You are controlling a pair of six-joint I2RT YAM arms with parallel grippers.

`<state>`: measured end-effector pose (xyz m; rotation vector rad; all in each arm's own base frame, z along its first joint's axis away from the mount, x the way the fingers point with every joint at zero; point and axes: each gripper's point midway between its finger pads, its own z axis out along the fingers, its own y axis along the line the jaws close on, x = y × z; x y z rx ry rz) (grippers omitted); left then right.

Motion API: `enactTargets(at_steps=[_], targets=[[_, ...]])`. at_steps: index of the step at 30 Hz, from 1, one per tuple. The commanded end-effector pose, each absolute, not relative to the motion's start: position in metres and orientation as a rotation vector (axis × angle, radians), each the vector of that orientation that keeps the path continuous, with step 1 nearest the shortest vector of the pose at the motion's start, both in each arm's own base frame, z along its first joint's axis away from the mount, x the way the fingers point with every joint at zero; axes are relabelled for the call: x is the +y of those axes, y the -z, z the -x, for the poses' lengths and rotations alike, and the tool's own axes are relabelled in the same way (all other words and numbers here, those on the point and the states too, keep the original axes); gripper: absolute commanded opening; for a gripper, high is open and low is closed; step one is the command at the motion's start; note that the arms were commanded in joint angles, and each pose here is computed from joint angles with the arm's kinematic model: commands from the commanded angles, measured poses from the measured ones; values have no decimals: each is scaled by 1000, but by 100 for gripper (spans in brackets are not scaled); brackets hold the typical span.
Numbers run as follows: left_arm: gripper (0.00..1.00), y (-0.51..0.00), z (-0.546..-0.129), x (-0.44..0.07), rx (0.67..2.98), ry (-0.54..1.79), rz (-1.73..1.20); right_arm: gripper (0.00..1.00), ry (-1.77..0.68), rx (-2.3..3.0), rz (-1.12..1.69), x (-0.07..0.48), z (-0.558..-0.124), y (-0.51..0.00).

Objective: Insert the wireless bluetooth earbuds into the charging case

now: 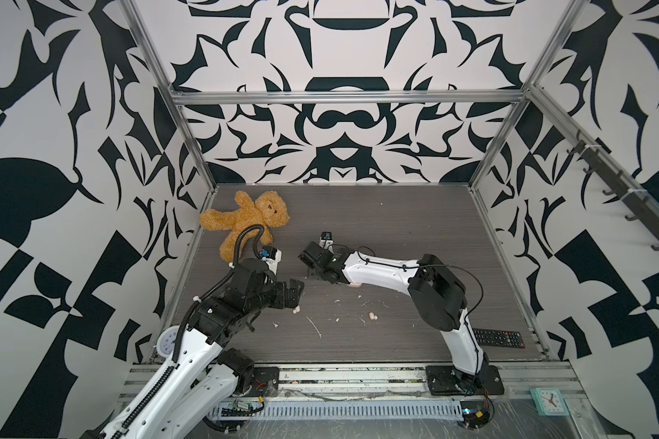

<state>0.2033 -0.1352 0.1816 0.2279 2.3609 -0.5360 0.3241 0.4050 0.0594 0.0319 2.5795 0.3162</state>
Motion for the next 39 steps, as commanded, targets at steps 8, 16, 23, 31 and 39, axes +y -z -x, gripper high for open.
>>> enactTargets(at_steps=[8,16,23,31,39], targets=[[99,-181,-202,-138,2358,548,-243,0,-318,2568,-64,404,-328,-57],[99,-180,-203,-138,2359,548,-243,0,-304,2565,-70,402,-329,-54],[99,-180,-202,-138,2360,549,-243,0,-292,2563,-72,401,-330,-51],[99,-180,-202,-139,2359,552,-246,0,-266,2555,-71,398,-332,-48],[99,-180,-202,-138,2359,551,-247,0,-261,2561,-61,400,-332,-43]])
